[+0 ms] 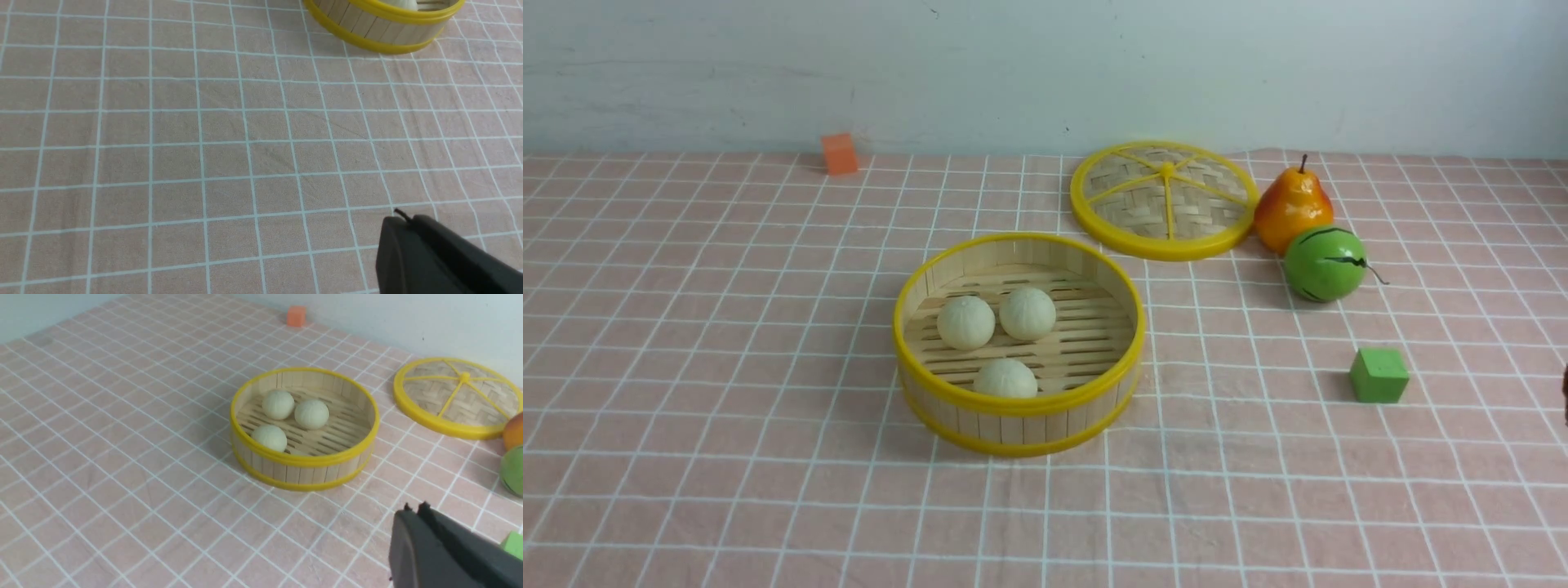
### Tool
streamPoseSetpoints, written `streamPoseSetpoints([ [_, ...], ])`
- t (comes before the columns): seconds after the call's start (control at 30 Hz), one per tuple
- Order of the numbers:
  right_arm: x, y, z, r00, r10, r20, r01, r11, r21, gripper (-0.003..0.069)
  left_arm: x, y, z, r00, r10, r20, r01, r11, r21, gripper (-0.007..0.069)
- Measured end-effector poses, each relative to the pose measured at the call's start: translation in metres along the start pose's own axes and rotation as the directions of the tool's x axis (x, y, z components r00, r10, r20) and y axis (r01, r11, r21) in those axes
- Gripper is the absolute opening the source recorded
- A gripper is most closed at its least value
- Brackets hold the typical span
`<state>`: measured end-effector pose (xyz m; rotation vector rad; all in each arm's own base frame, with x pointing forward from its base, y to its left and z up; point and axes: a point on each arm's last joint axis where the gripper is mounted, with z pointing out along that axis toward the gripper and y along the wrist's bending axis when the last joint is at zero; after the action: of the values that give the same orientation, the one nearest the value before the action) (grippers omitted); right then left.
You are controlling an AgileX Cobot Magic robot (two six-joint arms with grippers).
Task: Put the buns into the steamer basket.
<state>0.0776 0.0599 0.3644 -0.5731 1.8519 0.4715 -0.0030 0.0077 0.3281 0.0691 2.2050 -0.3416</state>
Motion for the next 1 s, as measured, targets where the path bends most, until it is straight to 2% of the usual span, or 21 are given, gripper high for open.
streamPoseSetpoints([
  [0.07, 0.008, -0.002, 0.003, 1.000, -0.018, -0.003, 0.018, 1.000, 0.012, -0.0015, 0.000, 0.000, 0.000, 1.000, 0.000, 0.000, 0.000, 1.000, 0.000, 0.0002],
  [0.1, 0.026, -0.005, 0.009, 1.000, -0.030, -0.009, 0.030, 0.999, 0.040, -0.0021, 0.000, 0.000, 0.000, 1.000, 0.000, 0.000, 0.000, 1.000, -0.001, 0.0003],
  [0.17, 0.041, -0.009, 0.011, 1.000, -0.011, -0.004, 0.011, 0.998, 0.066, -0.0022, 0.000, 0.000, 0.000, 1.000, 0.000, 0.000, 0.000, 1.000, -0.001, 0.0004],
  [0.2, 0.062, -0.015, 0.011, 0.998, 0.050, 0.027, -0.053, 0.992, 0.116, -0.0021, 0.000, 0.000, 0.000, 1.000, 0.000, 0.000, 0.000, 1.000, -0.001, 0.0008],
  [0.23, 0.064, -0.015, 0.011, 0.998, 0.059, 0.032, -0.062, 0.991, 0.122, -0.0021, 0.000, 0.000, 0.000, 1.000, 0.000, 0.000, 0.000, 1.000, -0.001, 0.0008],
  [0.27, 0.082, -0.020, 0.009, 0.989, 0.126, 0.083, -0.138, 0.975, 0.171, -0.0021, 0.000, 0.000, 0.000, 1.000, 0.000, 0.000, 0.000, 1.000, -0.001, 0.0010],
  [0.33, 0.096, -0.024, 0.008, 0.977, 0.165, 0.131, -0.191, 0.958, 0.213, -0.0021, 0.000, 0.000, 0.000, 1.000, 0.000, 0.000, 0.000, 1.000, -0.001, 0.0012],
  [0.37, 0.110, -0.028, 0.006, 0.961, 0.193, 0.197, -0.241, 0.935, 0.261, -0.0021, 0.000, 0.000, 0.000, 1.000, 0.000, 0.000, 0.000, 1.000, -0.001, 0.0015],
  [0.4, 0.120, -0.031, 0.005, 0.954, 0.192, 0.232, -0.251, 0.933, 0.259, -0.0021, 0.000, 0.000, 0.000, 1.000, 0.000, 0.000, 0.000, 1.000, -0.001, 0.0016],
  [0.43, 0.127, -0.033, 0.004, 0.940, 0.193, 0.280, -0.282, 0.903, 0.325, -0.0021, 0.000, 0.000, 0.000, 1.000, 0.000, 0.000, 0.000, 1.000, -0.001, 0.0018],
  [0.57, 0.156, -0.039, 0.001, 0.910, 0.159, 0.384, -0.333, 0.831, 0.445, -0.0021, 0.000, 0.000, 0.000, 1.000, 0.000, 0.000, 0.000, 1.000, -0.001, 0.0020],
  [0.6, 0.157, -0.039, 0.001, 0.909, 0.159, 0.385, -0.335, 0.828, 0.449, -0.0021, 0.000, 0.000, 0.000, 1.000, 0.000, 0.000, 0.000, 1.000, -0.001, 0.0020],
  [0.63, 0.168, -0.041, 0.003, 0.912, 0.156, 0.378, -0.341, 0.800, 0.493, -0.0021, 0.000, 0.000, 0.000, 1.000, 0.000, 0.000, 0.000, 1.000, -0.001, 0.0021],
  [0.8, 0.187, -0.046, 0.008, 0.932, 0.195, 0.305, -0.341, 0.755, 0.560, -0.0021, 0.000, 0.000, 0.000, 1.000, 0.000, -0.001, 0.000, 1.000, -0.001, 0.0026],
  [1.0, 0.196, -0.045, 0.008, 0.946, 0.244, 0.213, -0.323, 0.742, 0.587, -0.0021, 0.000, 0.000, 0.000, 1.000, 0.000, -0.001, 0.000, 1.000, -0.001, 0.0032],
])
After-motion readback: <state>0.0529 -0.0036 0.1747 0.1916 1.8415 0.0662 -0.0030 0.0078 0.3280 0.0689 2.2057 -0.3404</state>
